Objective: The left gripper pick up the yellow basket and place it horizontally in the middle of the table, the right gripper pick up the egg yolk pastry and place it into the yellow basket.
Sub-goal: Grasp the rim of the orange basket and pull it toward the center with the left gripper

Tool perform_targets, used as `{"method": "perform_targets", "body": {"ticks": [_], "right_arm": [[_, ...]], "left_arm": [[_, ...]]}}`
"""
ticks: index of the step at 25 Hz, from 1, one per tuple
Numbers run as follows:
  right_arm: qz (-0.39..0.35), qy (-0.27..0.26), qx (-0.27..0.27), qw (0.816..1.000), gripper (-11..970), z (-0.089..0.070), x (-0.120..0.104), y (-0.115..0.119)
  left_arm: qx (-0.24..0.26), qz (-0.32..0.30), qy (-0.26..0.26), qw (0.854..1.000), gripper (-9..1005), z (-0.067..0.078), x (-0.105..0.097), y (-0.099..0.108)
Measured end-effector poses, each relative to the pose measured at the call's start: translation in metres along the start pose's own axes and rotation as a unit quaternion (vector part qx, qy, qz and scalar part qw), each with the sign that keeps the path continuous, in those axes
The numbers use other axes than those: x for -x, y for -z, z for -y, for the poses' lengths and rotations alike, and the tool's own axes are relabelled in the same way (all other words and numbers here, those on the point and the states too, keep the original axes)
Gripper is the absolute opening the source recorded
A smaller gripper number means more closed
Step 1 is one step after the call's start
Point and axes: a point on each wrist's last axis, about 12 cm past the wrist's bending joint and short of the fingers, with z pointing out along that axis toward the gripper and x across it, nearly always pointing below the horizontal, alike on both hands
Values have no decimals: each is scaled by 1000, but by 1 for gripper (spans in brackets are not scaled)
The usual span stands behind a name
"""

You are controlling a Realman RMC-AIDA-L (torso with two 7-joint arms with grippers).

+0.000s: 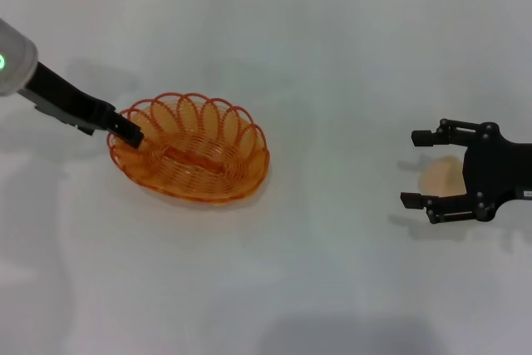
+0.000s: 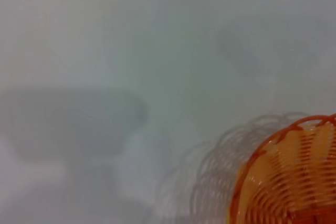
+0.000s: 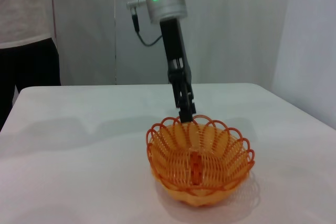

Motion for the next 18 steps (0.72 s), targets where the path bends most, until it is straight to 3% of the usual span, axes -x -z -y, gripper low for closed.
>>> {"method": "perform_targets", "body": {"ticks": [6,18], "right_arm": [[0,0,1,1000,852,0,0,0],[-2,-1,-5,1000,851,1,-1,1]], "left_arm": [[1,11,17,1000,753,1,-6,-16],[5,24,20,1000,732,3,-5,-27]]}}
